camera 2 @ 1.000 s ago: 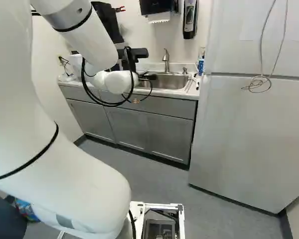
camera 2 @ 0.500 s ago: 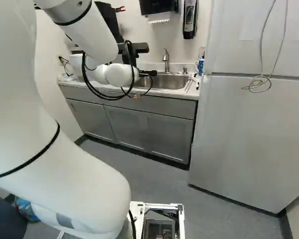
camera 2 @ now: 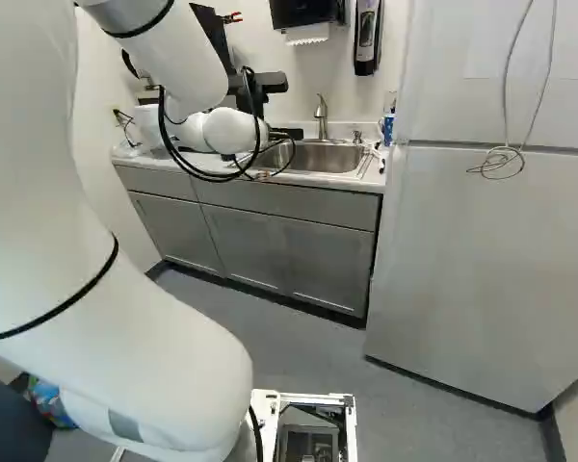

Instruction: Rinse the cup and place it in the tray

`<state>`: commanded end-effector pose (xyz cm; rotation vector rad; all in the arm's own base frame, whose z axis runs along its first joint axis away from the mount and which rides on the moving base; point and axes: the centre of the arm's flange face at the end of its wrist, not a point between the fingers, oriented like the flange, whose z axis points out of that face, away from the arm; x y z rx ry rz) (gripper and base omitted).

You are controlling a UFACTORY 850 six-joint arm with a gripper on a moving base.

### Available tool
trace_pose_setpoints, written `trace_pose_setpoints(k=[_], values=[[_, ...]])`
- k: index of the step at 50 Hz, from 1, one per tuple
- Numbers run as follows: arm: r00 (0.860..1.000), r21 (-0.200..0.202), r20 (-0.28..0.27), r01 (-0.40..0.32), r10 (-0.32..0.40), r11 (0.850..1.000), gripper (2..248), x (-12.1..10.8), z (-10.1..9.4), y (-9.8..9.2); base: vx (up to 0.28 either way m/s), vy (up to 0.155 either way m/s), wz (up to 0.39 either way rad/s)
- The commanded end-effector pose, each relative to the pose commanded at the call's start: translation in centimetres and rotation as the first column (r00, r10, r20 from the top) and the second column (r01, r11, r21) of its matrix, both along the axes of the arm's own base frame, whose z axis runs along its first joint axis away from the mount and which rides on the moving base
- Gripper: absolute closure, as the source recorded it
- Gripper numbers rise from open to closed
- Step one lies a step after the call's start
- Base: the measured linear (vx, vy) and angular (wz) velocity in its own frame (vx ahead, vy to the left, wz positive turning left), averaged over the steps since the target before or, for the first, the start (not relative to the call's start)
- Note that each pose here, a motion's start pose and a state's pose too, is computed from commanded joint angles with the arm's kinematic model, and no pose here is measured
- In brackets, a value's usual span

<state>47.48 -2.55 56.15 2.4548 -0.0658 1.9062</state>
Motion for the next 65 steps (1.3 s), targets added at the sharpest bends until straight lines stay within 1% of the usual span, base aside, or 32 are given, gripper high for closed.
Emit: trace_pose_setpoints(k=[40,65], values=[[1.0,0.0,-0.006,-0.002,0.002,1.0,3,2.2,3.6,0.0,0.0,0.0,0.0],[1.0,0.0,-0.001,0.008,-0.008,1.0,3,2.6,6.0,-0.6,0.0,0.0,0.0]])
